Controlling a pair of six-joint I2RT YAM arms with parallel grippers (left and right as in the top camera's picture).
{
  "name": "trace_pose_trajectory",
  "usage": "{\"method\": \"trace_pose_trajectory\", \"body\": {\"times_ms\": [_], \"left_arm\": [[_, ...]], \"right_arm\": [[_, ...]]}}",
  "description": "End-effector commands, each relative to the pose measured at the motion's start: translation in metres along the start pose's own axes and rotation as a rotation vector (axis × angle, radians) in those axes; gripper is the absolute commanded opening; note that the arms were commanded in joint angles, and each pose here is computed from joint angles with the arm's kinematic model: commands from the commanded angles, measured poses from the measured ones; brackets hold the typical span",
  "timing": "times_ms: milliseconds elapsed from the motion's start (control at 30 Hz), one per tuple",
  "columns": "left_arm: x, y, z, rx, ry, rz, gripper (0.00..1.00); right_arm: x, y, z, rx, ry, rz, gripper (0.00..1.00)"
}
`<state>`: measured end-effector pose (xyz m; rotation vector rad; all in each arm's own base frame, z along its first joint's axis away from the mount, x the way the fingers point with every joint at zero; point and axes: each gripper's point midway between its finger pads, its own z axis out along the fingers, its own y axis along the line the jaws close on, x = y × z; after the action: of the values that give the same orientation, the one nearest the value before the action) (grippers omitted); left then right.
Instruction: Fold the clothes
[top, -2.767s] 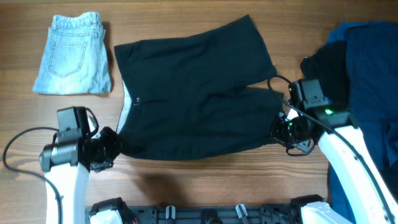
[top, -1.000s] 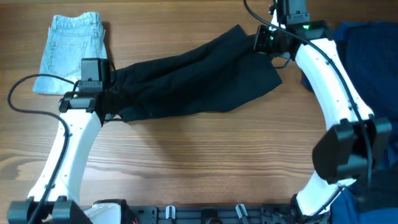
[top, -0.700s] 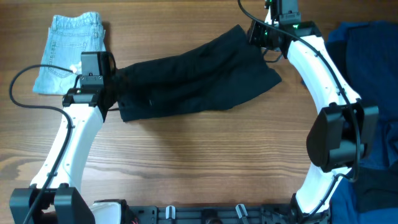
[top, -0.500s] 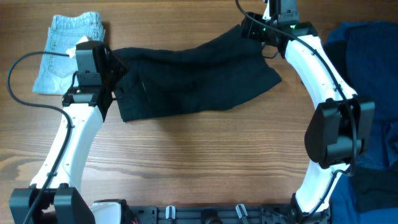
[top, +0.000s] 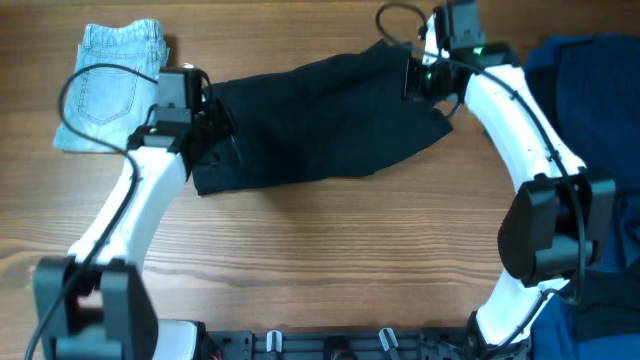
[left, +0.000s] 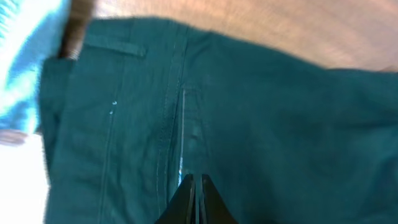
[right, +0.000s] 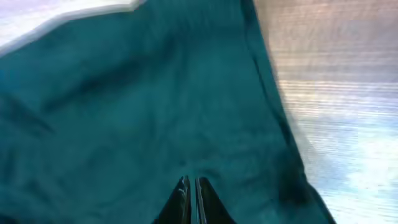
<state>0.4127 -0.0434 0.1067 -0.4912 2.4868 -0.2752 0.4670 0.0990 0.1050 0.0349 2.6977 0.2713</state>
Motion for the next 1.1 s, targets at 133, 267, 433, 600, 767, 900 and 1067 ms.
{"method": "trace_pose_trajectory", "body": {"times_ms": [133,267,433,600,767,900,1067], "left_arm": [[0.002,0.008,0.045,-0.039,0.012,0.026,0.07],[-0.004,0.007,0.044,-0.039,-0.014,0.025,0.05],[-0.038,0.046,0.034,-0.164,-0.116,-0.057,0.34],[-0.067,0.075,0.032,-0.004,-0.13,-0.183,0.41],[-0.085,0.08,0.058,0.184,-0.156,-0.199,0.35],[-0.079,0.081,0.092,0.222,-0.161,-0.124,0.34],[-0.07,0.087,0.11,0.212,-0.149,-0.09,0.37]], "right_arm": [[0.046,-0.032,0.039,0.092,0.036,-0.011,0.04],[0.071,-0.055,0.052,0.184,0.059,0.035,0.04],[0.077,-0.062,0.052,0.194,0.079,0.048,0.05],[0.077,-0.057,0.053,0.168,0.082,0.057,0.08],[0.078,-0.058,0.053,0.169,0.085,0.069,0.08],[0.079,-0.058,0.053,0.17,0.088,0.07,0.08],[0.079,-0.058,0.053,0.17,0.087,0.071,0.08]]}}
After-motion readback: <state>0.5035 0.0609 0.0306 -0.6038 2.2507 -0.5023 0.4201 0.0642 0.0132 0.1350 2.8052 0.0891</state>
